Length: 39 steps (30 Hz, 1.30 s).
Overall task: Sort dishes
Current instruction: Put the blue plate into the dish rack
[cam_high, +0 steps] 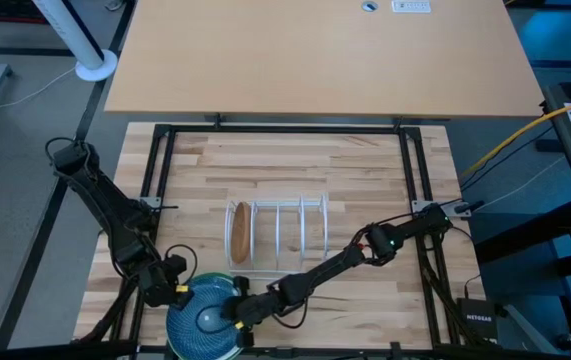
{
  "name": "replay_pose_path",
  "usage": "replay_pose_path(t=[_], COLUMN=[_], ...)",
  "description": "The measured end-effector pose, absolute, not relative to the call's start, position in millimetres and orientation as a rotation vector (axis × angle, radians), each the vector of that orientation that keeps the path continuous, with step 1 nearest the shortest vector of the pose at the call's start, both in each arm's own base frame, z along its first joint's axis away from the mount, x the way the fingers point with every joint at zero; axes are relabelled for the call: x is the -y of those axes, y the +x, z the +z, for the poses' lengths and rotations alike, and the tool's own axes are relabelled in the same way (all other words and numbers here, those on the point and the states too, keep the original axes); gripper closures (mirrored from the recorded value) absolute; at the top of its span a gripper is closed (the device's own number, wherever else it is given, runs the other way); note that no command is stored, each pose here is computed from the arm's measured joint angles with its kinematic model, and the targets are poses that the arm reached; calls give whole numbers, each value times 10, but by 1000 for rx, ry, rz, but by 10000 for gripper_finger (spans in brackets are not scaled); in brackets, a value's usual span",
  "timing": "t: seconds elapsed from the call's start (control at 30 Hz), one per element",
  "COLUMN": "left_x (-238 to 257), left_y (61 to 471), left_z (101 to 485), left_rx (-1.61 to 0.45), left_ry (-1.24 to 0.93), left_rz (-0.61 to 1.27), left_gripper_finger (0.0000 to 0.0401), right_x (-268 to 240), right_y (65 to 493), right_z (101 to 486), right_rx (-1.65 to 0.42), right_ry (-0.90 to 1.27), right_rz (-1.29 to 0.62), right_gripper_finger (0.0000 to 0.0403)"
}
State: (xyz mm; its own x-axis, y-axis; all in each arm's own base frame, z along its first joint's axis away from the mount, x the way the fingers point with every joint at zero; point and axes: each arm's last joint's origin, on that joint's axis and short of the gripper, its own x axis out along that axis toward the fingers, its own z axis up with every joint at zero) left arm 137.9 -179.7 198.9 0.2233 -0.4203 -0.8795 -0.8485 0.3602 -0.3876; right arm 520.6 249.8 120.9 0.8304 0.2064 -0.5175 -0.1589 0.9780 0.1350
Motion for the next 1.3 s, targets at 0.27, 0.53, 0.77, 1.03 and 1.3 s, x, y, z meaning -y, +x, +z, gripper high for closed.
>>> replay_pose_path(t=[0.27,0.53,0.77,1.03,1.3], left_x=[1797,1789,1807,1799,1787], left_y=[1400,1393,1419,1417,1420], left_z=[1992,1988,2102,2257,2422], left_rx=[-1347,-1336,-1304,-1295,-1274], left_ry=[-1239,-1225,-1136,-1027,-914], left_rz=[425,431,367,362,337], left_gripper_finger=[400,400,400,400,400], right_x=[-2554,-2568,-2536,-2486,-2468], right_y=[5242,5206,5150,5068,5037], right_z=[1644,1775,1908,2313,2499], right_rx=[-560,-562,-593,-536,-494], right_ry=[-43,-56,-71,-59,-44], right_rz=[178,187,172,147,143], right_gripper_finger=[397,397,397,397,397])
